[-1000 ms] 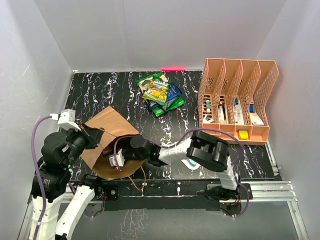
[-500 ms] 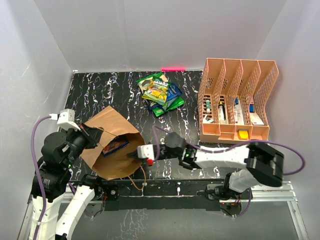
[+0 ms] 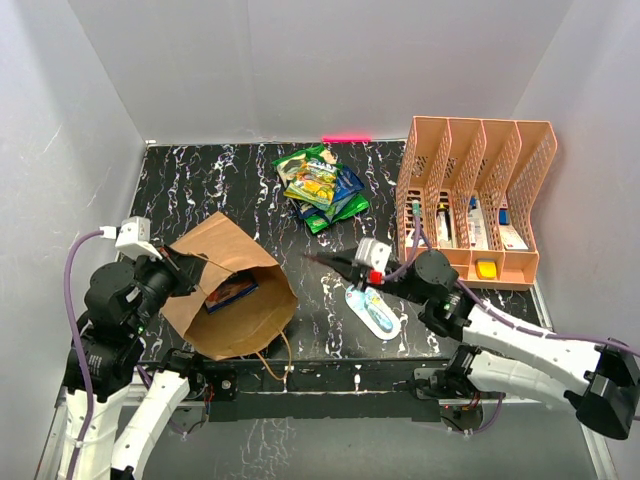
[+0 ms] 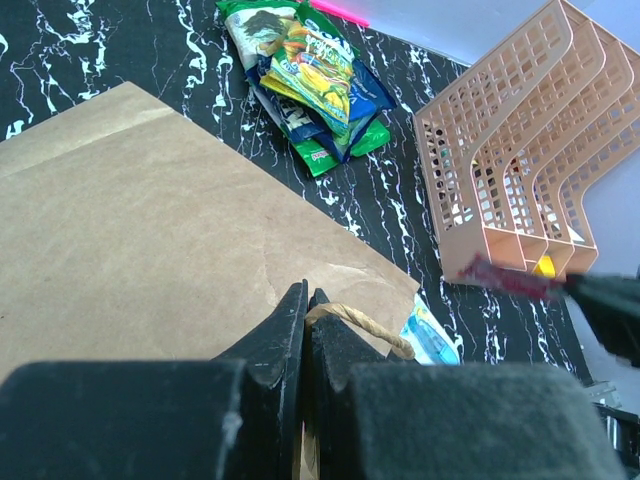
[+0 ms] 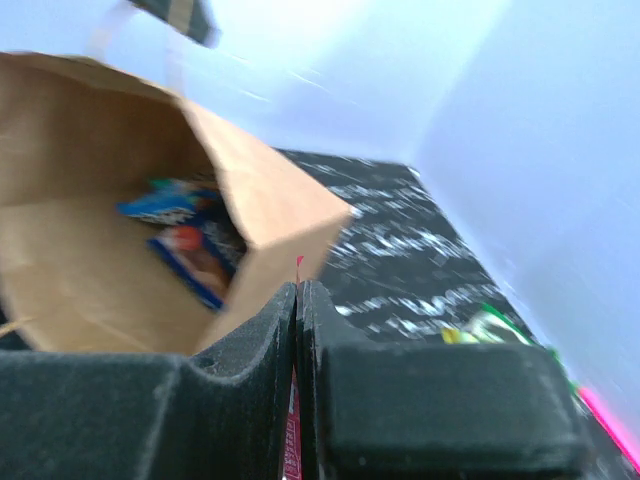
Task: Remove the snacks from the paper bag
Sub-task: Place the snack at the center of the board.
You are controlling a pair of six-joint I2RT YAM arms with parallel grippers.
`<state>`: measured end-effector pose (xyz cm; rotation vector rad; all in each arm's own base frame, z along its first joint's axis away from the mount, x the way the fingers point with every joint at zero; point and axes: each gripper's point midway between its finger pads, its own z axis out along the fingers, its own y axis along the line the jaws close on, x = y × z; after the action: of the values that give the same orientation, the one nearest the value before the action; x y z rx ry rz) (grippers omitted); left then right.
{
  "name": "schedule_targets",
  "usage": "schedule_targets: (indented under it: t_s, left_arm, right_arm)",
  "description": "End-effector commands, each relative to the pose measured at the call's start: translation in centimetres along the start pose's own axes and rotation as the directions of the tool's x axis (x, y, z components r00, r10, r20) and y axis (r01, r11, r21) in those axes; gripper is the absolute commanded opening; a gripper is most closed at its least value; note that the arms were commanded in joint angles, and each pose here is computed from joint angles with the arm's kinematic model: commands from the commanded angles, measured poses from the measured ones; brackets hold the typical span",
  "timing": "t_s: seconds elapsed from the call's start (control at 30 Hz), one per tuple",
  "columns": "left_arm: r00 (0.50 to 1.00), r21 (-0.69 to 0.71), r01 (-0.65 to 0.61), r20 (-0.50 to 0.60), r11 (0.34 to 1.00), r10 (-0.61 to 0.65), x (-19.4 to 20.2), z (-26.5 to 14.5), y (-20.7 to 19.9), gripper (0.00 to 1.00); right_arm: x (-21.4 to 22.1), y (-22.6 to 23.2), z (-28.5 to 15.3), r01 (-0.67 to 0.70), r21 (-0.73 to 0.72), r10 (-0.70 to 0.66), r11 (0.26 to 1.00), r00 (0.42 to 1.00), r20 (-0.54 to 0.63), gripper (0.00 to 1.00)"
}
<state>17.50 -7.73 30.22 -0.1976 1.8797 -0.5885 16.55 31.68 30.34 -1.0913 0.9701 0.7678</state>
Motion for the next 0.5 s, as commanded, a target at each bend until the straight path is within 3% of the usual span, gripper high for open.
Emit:
schedule_targets:
  t_s: [0.0,0.2,0.47]
  left_arm:
    - [1.0,-0.012,-0.006,0.005,1.0,0.006,-0.2,0.5,0.2,0.0]
    - [1.0,-0.025,-0.004,0.006,1.0,0.004,-0.3,0.6,0.4,0.0]
    - [1.0,-0.011,0.017,-0.009,1.0,-0.017,-0.2,1.1,0.0,0.0]
  right_arm:
    - [2.4,-7.5,-1.5,0.075,0.297,-0.038,0.952,0.991,-0.128,0.08]
    - [8.5,-16.8,-0.6,0.159,0.461,-0.009,0.873,0.95,-0.311,0.08]
    - [14.9,-26.7,2.6,0.239,0.525,-0.01,0.817,0.916,-0.401,0.08]
